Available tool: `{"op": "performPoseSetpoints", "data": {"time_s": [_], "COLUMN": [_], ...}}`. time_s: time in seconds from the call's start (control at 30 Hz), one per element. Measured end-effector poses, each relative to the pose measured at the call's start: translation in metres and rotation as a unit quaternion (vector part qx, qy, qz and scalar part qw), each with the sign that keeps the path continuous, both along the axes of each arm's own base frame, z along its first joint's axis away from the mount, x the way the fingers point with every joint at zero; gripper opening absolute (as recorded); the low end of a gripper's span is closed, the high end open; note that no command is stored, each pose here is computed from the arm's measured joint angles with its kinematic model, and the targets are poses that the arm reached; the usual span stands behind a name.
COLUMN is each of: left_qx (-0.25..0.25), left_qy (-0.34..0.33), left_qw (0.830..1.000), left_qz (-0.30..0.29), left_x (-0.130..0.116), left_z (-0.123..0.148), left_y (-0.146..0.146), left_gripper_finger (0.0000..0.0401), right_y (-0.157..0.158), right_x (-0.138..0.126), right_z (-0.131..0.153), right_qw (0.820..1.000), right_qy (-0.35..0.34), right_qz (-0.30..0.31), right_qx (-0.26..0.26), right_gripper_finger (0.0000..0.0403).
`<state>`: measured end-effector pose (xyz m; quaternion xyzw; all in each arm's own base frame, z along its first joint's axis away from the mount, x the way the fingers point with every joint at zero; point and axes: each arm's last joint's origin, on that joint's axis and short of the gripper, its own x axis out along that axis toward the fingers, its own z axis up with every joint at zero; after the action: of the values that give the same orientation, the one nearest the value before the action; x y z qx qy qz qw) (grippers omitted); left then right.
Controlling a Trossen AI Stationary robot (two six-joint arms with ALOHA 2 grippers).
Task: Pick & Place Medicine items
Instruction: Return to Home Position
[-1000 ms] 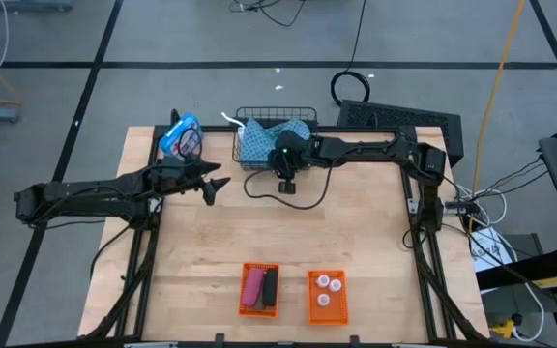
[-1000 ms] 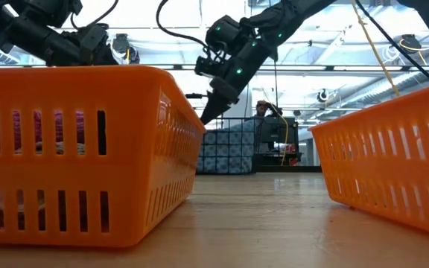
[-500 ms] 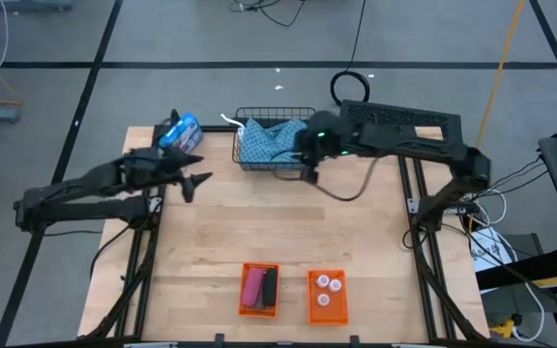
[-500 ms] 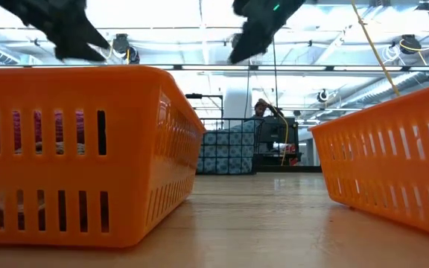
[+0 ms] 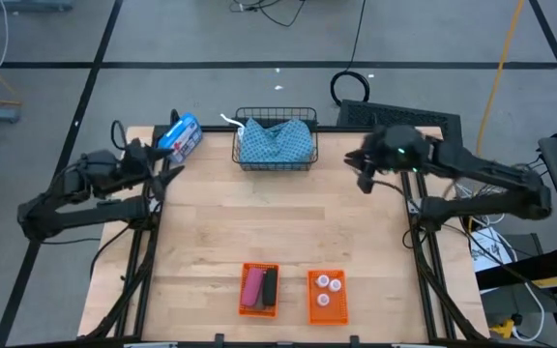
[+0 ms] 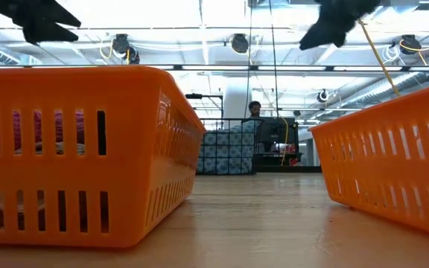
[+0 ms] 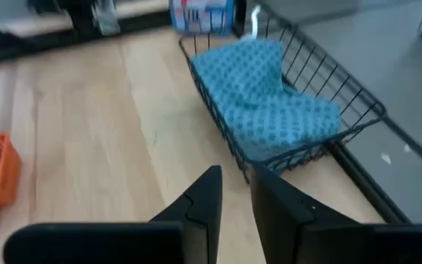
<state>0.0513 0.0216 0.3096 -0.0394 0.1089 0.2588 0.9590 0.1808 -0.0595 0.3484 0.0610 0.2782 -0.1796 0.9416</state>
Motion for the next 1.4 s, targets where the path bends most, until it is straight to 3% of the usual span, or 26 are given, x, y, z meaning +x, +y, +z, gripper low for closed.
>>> {"op": "performPoseSetpoints", "data": {"time_s": [0.27, 0.53, 0.93, 1.23, 1.4], "left_qx": [0.007, -0.027, -0.031, -0.02, -0.025], "left_qy": [-0.089, -0.103, -0.117, -0.159, -0.146], "left_qw": [0.995, 0.992, 0.99, 0.982, 0.984], "left_qz": [-0.053, -0.074, -0.078, -0.096, -0.096], "left_x": [0.02, 0.024, 0.023, 0.035, 0.037], "left_z": [-0.037, -0.079, -0.095, -0.114, -0.123], "left_y": [0.002, 0.002, 0.001, 0.003, 0.004], "left_gripper_finger": [0.0301, 0.0301, 0.0301, 0.0301, 0.0301], "right_y": [0.011, 0.018, 0.024, 0.023, 0.022], "right_x": [-0.037, -0.055, -0.083, -0.08, -0.079], "right_z": [-0.045, -0.069, -0.111, -0.144, -0.154], "right_qw": [0.988, 0.983, 0.944, 0.944, 0.948], "right_qy": [-0.151, -0.18, -0.311, -0.309, -0.297], "right_qz": [-0.011, -0.014, -0.079, -0.076, -0.076], "right_qx": [-0.027, -0.023, -0.081, -0.084, -0.082], "right_gripper_finger": [0.0066, 0.0066, 0.0066, 0.0066, 0.0066]}}
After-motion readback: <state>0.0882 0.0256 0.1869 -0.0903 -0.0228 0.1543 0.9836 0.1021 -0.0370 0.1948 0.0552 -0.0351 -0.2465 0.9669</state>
